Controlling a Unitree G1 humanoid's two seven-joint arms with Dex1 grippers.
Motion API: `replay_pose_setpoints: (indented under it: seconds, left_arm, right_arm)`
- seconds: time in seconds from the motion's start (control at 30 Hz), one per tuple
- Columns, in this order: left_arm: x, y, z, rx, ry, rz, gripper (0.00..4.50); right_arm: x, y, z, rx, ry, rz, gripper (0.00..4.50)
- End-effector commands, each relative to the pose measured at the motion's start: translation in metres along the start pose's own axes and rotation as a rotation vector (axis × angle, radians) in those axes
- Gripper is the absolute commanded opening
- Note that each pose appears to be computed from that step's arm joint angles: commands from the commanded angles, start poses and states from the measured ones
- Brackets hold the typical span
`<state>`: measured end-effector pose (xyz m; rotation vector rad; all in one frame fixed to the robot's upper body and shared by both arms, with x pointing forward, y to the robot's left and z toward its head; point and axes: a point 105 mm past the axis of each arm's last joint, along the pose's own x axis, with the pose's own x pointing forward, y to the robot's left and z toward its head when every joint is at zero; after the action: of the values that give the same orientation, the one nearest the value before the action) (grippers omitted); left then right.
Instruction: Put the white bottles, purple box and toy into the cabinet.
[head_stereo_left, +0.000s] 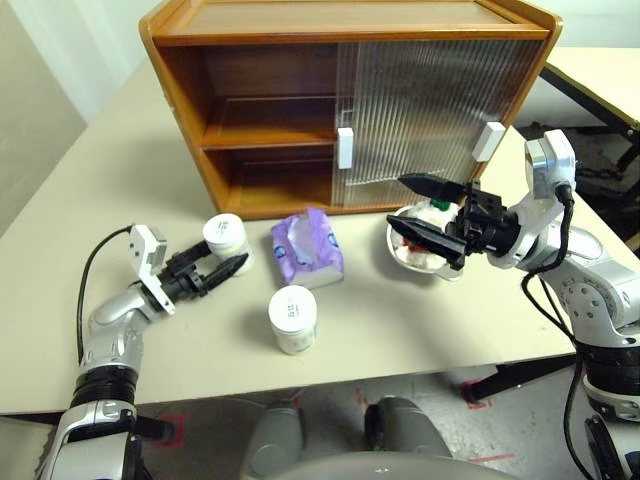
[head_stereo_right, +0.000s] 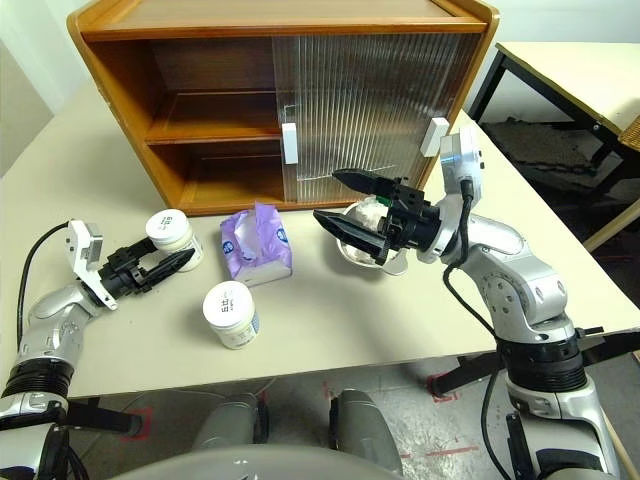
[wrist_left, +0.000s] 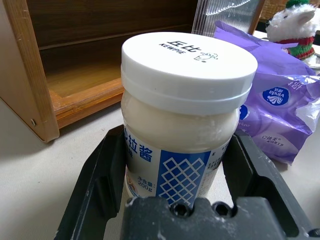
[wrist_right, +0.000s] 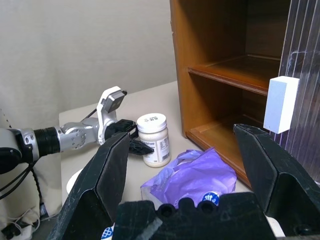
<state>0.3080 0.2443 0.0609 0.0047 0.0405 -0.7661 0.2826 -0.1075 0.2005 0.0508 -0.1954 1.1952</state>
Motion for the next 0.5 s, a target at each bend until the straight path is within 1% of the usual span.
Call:
replay_pose_setpoints:
  seconds: [0.03, 0.13, 0.27, 0.33, 0.5]
  left_arm:
    - [-0.003, 0.002, 0.003, 0.018, -0.002, 0.001, 3.09]
    - [0.007, 0.004, 0.016, 0.012, -0.058, 0.022, 3.09]
    - [0.027, 0.010, 0.042, -0.006, -0.147, 0.064, 3.09]
    - [0.037, 0.012, 0.052, -0.007, -0.168, 0.079, 3.09]
    - [0.059, 0.014, 0.071, 0.013, -0.179, 0.101, 3.09]
  right_arm:
    - [-0.001, 0.001, 0.002, -0.019, -0.012, -0.007, 4.50]
    - [0.000, 0.001, 0.002, -0.018, -0.014, -0.006, 4.50]
    - [0.001, 0.002, 0.002, -0.017, -0.017, -0.005, 4.50]
    - [0.001, 0.002, 0.001, -0.016, -0.019, -0.007, 4.50]
    - [0.001, 0.003, 0.000, -0.015, -0.023, -0.013, 4.50]
